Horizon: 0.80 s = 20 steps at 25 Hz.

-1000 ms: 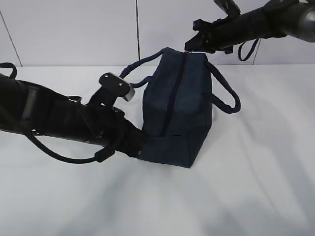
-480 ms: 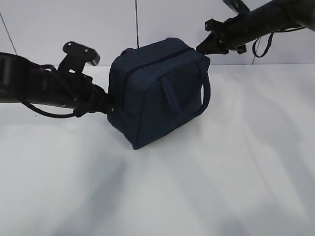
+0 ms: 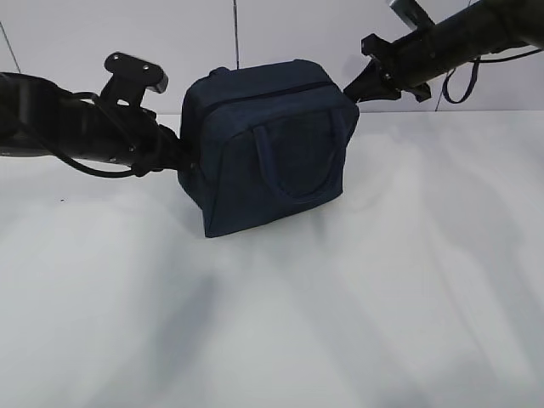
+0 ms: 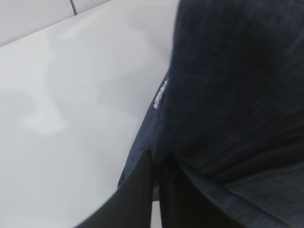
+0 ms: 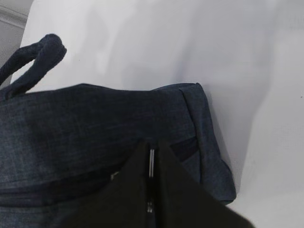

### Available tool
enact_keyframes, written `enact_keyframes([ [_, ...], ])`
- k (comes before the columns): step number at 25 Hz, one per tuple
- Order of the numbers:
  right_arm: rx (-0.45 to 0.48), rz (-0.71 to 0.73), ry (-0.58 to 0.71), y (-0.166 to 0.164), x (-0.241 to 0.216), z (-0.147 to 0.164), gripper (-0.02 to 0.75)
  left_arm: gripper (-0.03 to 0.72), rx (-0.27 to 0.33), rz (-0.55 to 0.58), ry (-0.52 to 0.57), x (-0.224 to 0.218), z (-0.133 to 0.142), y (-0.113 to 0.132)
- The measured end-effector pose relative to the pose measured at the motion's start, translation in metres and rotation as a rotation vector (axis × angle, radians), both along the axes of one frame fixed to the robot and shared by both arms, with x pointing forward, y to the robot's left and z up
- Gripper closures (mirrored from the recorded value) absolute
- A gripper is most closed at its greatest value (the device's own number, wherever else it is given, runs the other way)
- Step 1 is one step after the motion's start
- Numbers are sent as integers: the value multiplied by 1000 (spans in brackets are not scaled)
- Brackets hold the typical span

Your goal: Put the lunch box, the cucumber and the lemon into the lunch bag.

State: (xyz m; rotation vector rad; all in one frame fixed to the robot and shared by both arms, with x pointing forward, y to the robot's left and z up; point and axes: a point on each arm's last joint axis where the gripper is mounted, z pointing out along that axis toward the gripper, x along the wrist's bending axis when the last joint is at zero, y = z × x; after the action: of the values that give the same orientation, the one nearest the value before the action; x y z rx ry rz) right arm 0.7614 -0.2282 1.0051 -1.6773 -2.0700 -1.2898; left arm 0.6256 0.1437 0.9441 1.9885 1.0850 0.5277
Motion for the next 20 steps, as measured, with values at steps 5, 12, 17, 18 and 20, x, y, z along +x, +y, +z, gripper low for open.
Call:
enact_keyframes([
  [5,12,-31,28,-2,0,0,737,698,16,20,1,8,-5,1],
  [12,66,-163,89,-20,5,1,737,698,43,56,1,10,-6,4],
  [17,122,-248,134,-22,8,3,737,698,43,56,1,10,-6,4],
  [18,137,-268,145,-22,9,3,737,698,43,56,1,10,-6,4],
  [20,163,-302,173,-22,10,4,737,698,43,56,1,10,-6,4],
])
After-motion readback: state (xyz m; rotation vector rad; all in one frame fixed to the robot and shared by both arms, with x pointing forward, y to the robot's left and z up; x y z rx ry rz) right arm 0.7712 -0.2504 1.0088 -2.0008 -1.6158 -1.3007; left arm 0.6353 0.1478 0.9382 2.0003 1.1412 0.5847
